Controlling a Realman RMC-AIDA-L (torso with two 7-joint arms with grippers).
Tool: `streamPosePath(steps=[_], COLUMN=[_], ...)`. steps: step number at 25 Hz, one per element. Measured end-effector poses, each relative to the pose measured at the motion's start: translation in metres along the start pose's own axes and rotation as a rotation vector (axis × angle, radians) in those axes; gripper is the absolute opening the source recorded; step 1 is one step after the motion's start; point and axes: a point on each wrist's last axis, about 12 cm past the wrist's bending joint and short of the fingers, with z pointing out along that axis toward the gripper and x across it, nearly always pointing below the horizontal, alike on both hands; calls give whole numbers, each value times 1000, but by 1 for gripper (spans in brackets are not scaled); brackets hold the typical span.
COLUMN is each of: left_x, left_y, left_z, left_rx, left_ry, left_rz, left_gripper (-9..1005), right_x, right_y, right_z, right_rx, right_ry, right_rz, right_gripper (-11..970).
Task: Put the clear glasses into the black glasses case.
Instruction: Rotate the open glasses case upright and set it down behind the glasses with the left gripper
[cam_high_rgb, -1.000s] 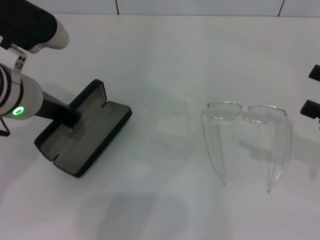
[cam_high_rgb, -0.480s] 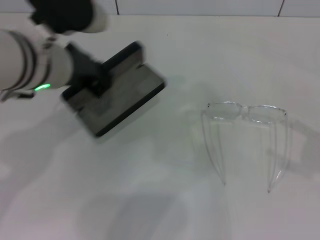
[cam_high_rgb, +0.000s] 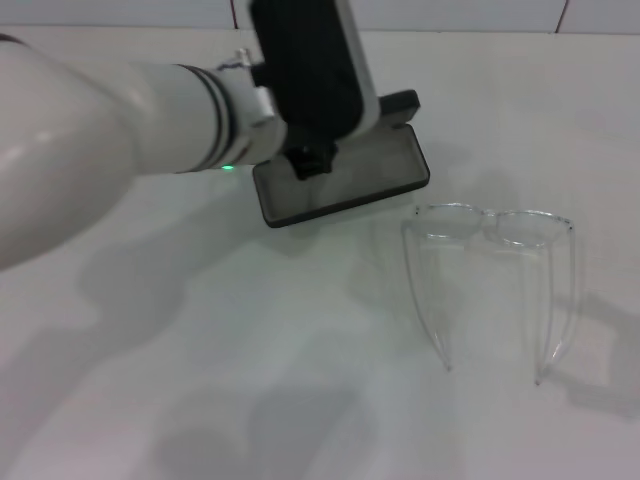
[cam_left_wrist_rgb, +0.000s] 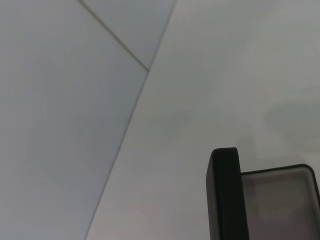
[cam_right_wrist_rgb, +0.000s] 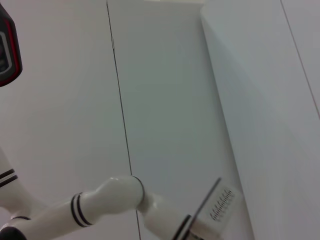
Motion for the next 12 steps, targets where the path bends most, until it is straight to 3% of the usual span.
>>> streamPosePath(steps=[5,12], left_x=[-2,-9], left_y=[-11,-33], left_z=[22,28], left_rx=[17,60], left_ry=[-2,-24], left_rz=[75,217], left_gripper=[196,197], right_x=[1,1], right_y=[0,0], right_z=[0,-1], right_rx=[0,11], right_ry=[2,-4], right_rz=[3,-1], right_gripper=[870,870])
